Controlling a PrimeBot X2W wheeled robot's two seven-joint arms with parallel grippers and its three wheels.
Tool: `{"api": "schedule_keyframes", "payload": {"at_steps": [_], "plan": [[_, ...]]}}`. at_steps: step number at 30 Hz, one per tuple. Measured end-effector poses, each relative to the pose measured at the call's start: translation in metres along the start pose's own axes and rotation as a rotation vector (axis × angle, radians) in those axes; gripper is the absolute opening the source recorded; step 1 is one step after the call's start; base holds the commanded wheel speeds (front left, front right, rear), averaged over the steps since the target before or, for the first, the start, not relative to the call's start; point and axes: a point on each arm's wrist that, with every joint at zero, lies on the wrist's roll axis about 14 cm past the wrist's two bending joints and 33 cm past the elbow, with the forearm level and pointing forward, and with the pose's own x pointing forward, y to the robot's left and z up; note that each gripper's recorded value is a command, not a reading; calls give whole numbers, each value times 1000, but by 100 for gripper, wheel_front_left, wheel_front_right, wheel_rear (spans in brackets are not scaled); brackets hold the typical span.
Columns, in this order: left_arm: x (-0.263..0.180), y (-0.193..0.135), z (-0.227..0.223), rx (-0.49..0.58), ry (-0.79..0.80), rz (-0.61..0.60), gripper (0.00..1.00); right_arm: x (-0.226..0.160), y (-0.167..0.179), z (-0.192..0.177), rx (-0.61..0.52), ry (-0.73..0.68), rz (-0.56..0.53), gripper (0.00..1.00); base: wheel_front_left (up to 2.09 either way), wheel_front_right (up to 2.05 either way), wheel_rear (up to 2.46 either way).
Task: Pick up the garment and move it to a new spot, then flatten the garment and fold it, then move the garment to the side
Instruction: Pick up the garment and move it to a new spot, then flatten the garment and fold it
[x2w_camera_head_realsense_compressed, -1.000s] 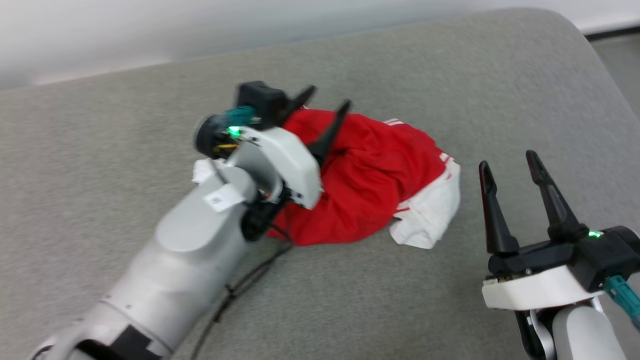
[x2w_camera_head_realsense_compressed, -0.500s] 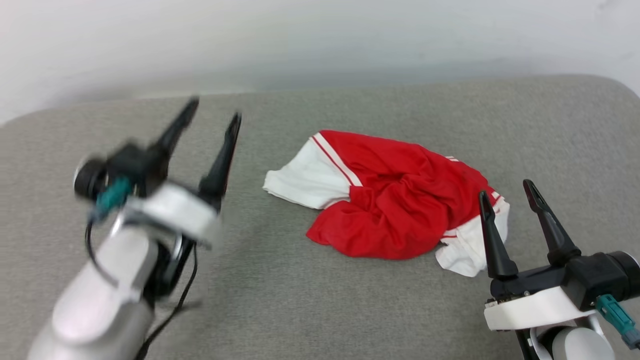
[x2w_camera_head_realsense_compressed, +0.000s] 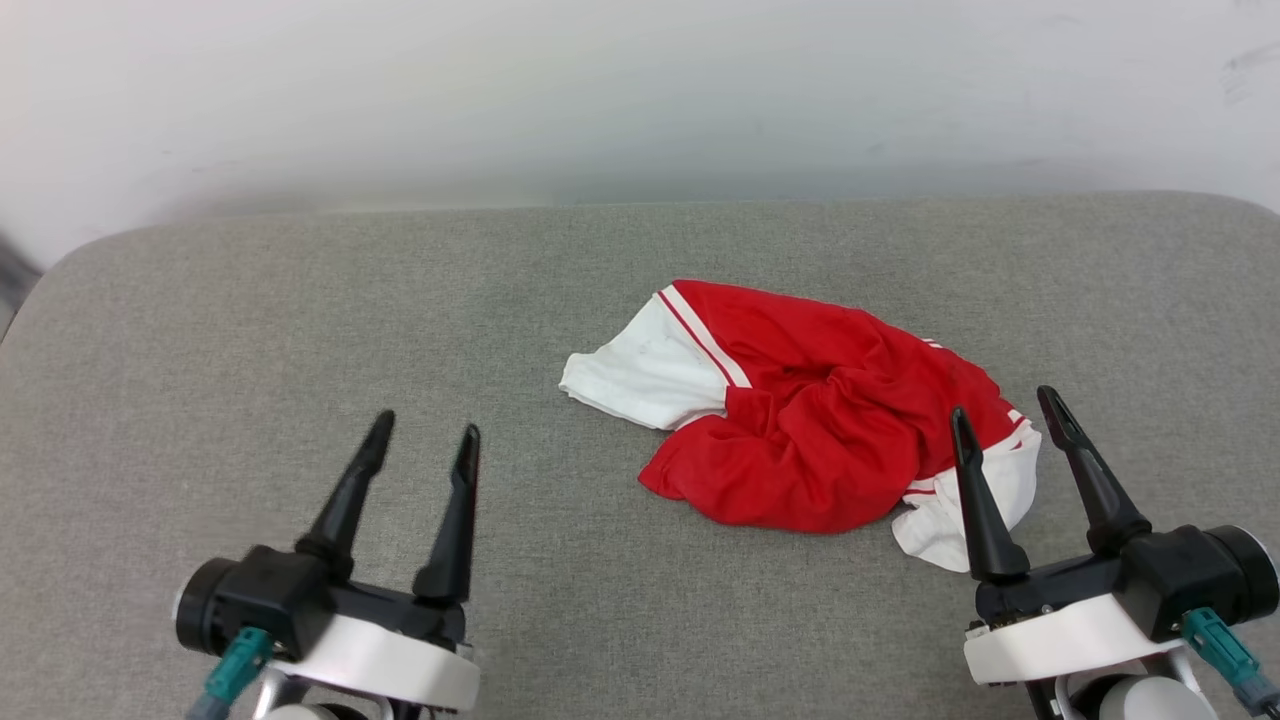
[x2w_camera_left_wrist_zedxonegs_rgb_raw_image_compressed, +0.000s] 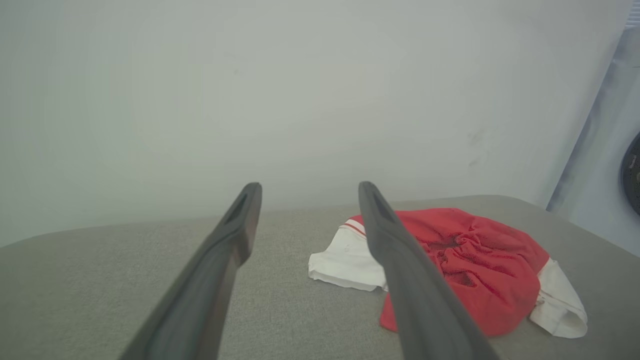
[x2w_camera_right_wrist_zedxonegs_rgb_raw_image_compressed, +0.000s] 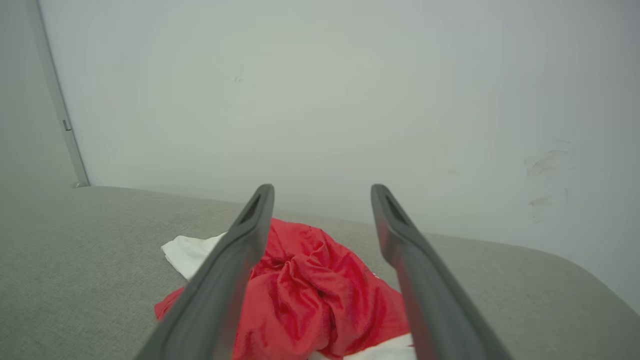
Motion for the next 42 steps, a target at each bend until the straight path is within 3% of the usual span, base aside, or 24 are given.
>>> {"api": "schedule_keyframes", "payload": {"at_steps": [11,15,19,25,31,35,41,42], "plan": [[-4,-10,-17,-6,30,-24,100,3,-1,-5,-2,10,1,100,0,0,0],[-1,-7,-22,-1,39,-17,100,6,17,-20,-12,50,62,100,0,0,0],[0,-3,-31,-10,62,3,100,-2,46,-76,-70,311,242,100,0,0,0],[2,0,-36,-30,69,21,100,4,60,-117,-156,612,443,100,0,0,0],[-4,12,-40,-25,84,66,100,10,71,-144,-152,843,538,100,0,0,0],[-9,17,-40,-25,91,92,100,7,73,-163,-216,948,593,100,0,0,0],[-16,27,-35,-17,84,132,100,-1,83,-186,-226,1051,647,99,0,0,0],[-17,28,-35,-16,85,134,100,-2,84,-188,-220,1063,650,44,0,0,0]]}}
